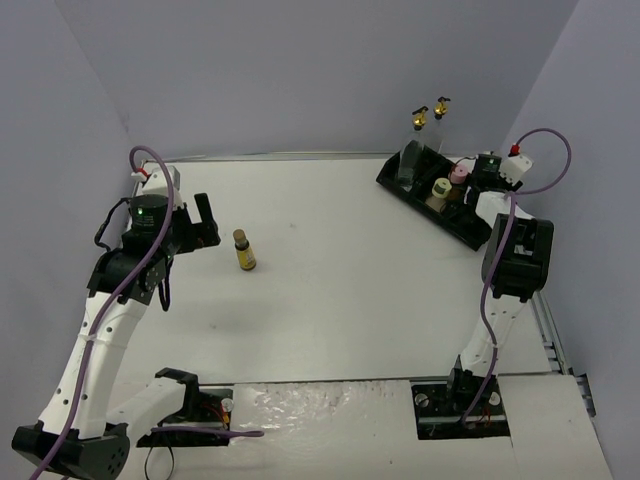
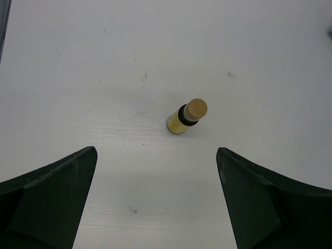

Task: Organize the condiment bottles

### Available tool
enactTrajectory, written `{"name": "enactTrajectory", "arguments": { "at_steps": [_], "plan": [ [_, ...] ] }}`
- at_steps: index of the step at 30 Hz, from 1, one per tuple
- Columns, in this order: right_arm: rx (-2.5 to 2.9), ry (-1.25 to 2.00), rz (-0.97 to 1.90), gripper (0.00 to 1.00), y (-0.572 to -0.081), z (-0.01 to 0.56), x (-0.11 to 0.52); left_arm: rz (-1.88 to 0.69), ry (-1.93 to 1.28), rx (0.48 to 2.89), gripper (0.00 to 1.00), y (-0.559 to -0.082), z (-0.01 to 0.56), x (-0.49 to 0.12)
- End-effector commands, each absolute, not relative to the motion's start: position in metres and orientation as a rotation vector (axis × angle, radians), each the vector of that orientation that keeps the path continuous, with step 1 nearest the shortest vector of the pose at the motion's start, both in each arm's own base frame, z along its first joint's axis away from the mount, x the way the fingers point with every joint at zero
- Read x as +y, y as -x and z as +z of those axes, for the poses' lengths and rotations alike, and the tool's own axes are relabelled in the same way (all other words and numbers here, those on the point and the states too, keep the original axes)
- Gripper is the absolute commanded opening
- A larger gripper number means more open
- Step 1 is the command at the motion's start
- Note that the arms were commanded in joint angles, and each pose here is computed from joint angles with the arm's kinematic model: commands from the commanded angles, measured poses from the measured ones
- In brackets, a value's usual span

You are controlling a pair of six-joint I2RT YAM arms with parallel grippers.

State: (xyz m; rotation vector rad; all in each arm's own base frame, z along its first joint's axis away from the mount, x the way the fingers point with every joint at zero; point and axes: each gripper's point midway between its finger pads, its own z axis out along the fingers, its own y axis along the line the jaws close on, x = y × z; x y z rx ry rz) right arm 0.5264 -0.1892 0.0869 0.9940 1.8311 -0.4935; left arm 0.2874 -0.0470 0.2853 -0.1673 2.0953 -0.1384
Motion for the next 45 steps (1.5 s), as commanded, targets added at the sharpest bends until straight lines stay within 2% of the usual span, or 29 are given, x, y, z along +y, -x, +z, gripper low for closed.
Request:
{"name": "enactTrajectory", "arguments": {
  "at_steps": [1,7,13,27,45],
  "plan": [
    [1.688,-1.015,-0.450,0.31,-0.545,0.132,-0.199,-0.164,0.176,2.015,0.97,-0.300,0.304,-0.049],
    [1.701,-1.017,-0.454,0.57,-0.543,0.129,-0.197,-0.165,0.178,2.011,0.97,-0.299,0.305,-0.048],
    [1.691,-1.022,-0.458,0.68,-0.541,0.134,-0.197,-0.167,0.176,2.013,0.97,-0.299,0.304,-0.049],
    [1.634,-1.064,-0.468,0.78,-0.514,0.158,-0.197,-0.180,0.176,2.022,0.97,-0.301,0.299,-0.052],
    [1.667,-1.036,-0.333,0.84,-0.487,0.174,-0.164,-0.166,0.180,2.045,0.97,-0.303,0.291,-0.051]
  ]
}}
